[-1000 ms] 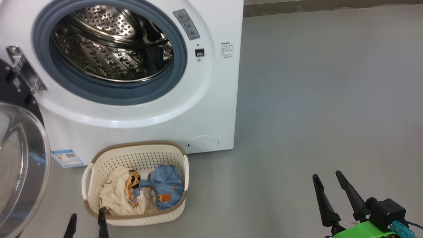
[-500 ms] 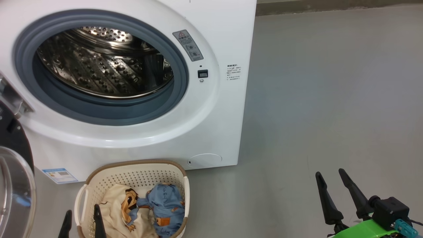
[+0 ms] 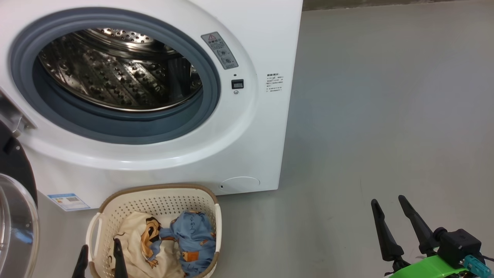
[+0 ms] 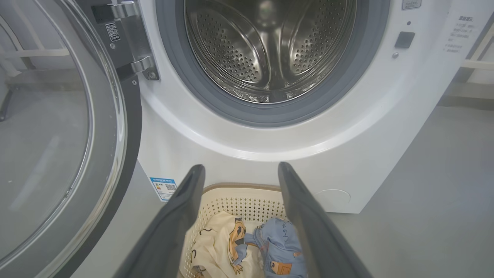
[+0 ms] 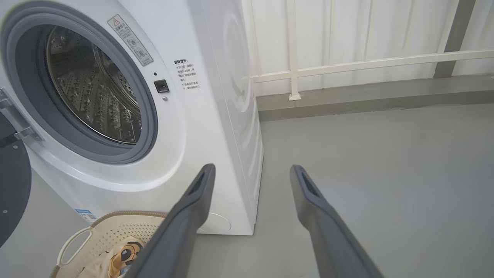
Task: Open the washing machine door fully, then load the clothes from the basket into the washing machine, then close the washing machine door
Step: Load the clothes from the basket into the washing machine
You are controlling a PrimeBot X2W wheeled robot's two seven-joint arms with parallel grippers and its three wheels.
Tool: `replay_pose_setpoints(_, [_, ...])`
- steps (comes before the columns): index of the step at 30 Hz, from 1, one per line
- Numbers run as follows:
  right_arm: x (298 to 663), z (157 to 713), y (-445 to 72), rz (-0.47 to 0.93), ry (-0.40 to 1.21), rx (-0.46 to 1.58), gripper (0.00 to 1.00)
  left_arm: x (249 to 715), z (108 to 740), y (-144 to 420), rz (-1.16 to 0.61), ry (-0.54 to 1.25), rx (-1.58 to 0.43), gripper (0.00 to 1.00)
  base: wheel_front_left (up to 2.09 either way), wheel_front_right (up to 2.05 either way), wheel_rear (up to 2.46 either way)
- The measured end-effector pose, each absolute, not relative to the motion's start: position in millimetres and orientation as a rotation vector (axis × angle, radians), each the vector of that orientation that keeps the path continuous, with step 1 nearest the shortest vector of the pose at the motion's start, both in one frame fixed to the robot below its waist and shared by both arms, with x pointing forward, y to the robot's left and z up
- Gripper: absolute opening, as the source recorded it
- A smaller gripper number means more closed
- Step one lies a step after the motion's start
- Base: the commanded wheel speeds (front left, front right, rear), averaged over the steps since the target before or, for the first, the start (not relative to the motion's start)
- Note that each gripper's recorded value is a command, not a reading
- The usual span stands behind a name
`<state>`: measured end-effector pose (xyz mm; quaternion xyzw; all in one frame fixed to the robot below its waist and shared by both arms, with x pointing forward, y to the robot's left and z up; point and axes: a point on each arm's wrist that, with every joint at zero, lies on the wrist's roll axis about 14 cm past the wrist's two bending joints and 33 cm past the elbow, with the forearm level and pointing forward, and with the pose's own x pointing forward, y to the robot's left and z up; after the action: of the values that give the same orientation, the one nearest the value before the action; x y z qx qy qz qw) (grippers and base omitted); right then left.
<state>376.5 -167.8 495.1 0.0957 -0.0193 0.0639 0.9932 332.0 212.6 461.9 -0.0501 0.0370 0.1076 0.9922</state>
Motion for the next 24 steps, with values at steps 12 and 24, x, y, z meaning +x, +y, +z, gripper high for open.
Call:
replay_pose_setpoints(12, [379,491,-167,0.128,-0.028,0.193,1.00,334,456,209,0.203,0.092,-0.106,1.00,0.00,0.00,0.00])
replay_pose_setpoints(24, [402,475,-166,0.139,0.010,0.187,1.00,378,451,199,0.164,0.092,-0.110,1.00,0.00,0.00,0.00])
